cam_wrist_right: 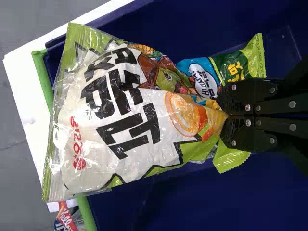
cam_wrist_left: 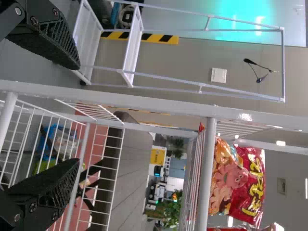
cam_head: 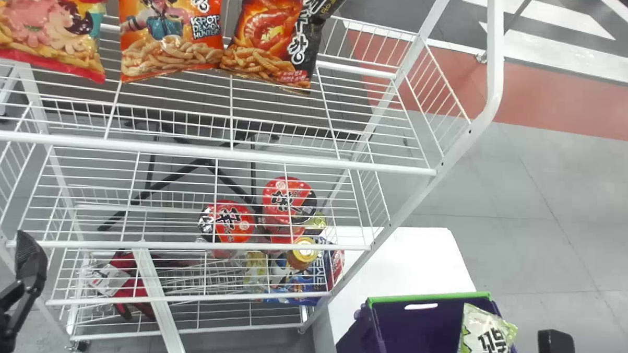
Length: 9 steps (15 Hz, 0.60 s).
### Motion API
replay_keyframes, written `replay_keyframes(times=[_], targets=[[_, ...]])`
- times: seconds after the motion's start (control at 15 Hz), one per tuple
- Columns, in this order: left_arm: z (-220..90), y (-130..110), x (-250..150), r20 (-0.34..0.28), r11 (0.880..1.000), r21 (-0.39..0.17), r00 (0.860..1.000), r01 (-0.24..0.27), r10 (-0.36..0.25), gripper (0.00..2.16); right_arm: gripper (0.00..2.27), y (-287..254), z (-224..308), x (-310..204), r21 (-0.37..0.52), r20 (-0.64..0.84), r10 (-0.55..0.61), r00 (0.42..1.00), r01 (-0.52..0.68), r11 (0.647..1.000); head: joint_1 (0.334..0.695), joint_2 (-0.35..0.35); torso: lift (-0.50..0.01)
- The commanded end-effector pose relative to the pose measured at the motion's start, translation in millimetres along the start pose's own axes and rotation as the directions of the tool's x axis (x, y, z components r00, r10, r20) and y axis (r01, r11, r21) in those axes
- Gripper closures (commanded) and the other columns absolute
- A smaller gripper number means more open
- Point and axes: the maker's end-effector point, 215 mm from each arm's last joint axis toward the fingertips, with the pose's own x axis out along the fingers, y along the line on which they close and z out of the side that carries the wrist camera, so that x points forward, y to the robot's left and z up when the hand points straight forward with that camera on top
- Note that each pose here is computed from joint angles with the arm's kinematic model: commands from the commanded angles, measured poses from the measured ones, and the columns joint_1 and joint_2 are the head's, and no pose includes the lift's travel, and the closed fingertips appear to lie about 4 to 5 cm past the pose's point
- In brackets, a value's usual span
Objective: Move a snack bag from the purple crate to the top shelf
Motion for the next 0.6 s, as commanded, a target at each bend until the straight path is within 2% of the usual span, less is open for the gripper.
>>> replay_keyframes(times=[0.0, 0.53], targets=[[0.7, -0.3, 0.0, 0.002, 1.000, -0.001, 1.000, 0.000, 0.000, 0.15, 2.14, 0.3, -1.8, 0.2, 0.001, 0.001, 0.003, 1.000, -0.003, 1.000, 0.695, -0.350, -0.141], [0.4, -0.4, -2.5, 0.002, 1.000, -0.004, 1.000, 0.000, 0.000, 0.15, 2.14, -1.7, -0.8, -0.8, 0.001, 0.012, 0.003, 1.000, -0.003, 1.000, 0.695, -0.350, -0.109]])
